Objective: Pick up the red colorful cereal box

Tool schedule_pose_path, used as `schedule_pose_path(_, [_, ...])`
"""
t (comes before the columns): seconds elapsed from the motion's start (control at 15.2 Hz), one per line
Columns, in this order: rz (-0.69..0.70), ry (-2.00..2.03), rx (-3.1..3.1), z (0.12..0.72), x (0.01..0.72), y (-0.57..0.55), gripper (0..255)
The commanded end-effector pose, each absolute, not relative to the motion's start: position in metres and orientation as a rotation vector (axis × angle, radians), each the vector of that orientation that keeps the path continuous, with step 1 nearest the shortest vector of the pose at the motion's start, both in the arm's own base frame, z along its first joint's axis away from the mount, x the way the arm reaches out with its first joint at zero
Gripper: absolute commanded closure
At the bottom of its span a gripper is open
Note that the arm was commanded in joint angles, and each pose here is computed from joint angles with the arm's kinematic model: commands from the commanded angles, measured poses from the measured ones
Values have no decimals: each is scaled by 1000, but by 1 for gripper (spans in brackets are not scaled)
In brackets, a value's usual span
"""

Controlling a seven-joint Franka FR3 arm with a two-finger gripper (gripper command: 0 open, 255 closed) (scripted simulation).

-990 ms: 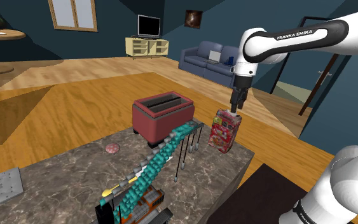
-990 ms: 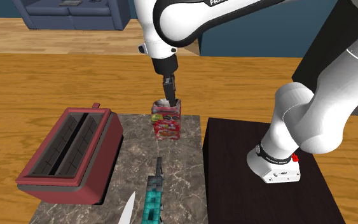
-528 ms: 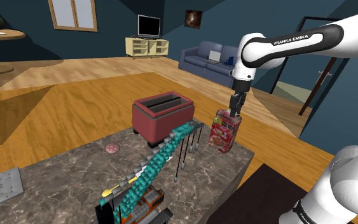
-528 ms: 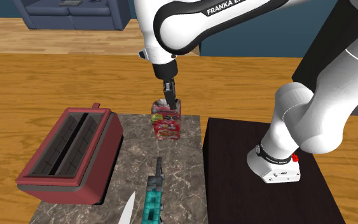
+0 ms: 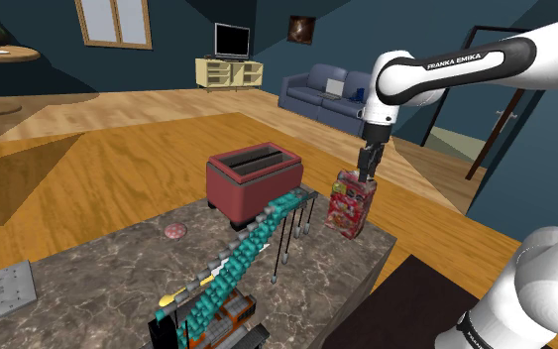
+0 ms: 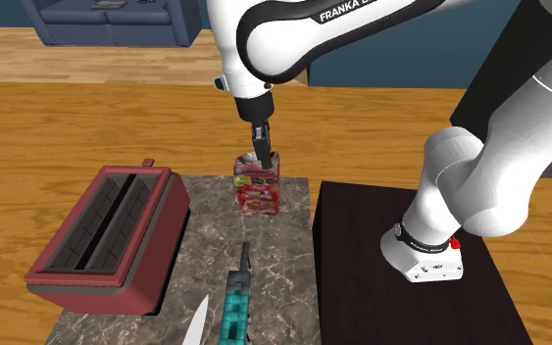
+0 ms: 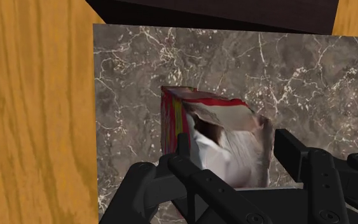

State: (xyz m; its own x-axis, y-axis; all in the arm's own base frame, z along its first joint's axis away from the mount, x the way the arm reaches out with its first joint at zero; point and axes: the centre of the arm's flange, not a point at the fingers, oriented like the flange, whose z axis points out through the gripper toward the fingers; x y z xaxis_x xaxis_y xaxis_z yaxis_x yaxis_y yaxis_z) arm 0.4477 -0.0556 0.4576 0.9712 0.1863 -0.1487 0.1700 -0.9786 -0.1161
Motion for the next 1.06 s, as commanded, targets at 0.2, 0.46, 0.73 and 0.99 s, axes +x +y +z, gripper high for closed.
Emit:
schedule_pose_path(0.2, [243,-273,-3017,481,448,-56,255])
schedule_pose_path(0.46, [243,-273,-3017,502,448,-56,255])
schedule_pose_path(0.73, [243,-273,-3017,523,448,-56,255])
schedule_pose_path(0.99, [243,-273,-3017,535,448,-56,255])
